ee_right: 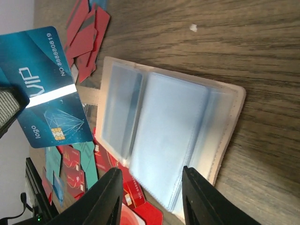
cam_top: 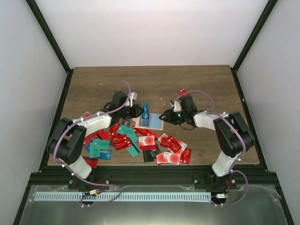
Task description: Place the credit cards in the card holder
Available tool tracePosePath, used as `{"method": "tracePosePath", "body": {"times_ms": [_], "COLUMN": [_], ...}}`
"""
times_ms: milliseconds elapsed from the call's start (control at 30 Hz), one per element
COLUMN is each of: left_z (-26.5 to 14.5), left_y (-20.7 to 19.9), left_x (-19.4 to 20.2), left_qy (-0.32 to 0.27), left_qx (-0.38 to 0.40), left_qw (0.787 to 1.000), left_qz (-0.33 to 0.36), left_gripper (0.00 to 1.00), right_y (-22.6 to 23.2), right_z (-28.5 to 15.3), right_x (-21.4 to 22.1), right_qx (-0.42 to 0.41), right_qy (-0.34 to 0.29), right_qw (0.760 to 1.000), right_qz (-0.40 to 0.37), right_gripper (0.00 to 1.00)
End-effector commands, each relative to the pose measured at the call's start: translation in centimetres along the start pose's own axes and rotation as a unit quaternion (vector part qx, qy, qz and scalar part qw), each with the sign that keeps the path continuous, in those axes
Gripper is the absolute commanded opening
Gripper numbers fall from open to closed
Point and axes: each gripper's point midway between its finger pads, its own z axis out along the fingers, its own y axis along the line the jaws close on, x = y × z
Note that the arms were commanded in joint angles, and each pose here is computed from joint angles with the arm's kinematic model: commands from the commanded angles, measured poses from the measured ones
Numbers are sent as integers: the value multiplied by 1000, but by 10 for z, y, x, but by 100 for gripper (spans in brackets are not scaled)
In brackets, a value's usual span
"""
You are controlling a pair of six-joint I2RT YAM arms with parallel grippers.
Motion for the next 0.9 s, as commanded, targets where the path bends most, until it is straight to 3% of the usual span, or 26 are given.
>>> {"method": "tracePosePath", "body": {"times_ms": [0,867], "left_z": [11,39], "left_y": [12,23], "left_x": [-1,24], "left_qy": [5,59], "left_qx": [-14,10], "left_qw": [1000,998], "left_qz": [1,-34], "left_gripper": [4,4], "right_y": [2,-18], "right_z": [4,24], "right_x": [-19,-4], "right_qx": [2,4], "right_qy": [-14,17], "right_qw": [1000,999], "right_qz": [5,31], "right_gripper": [36,26]}}
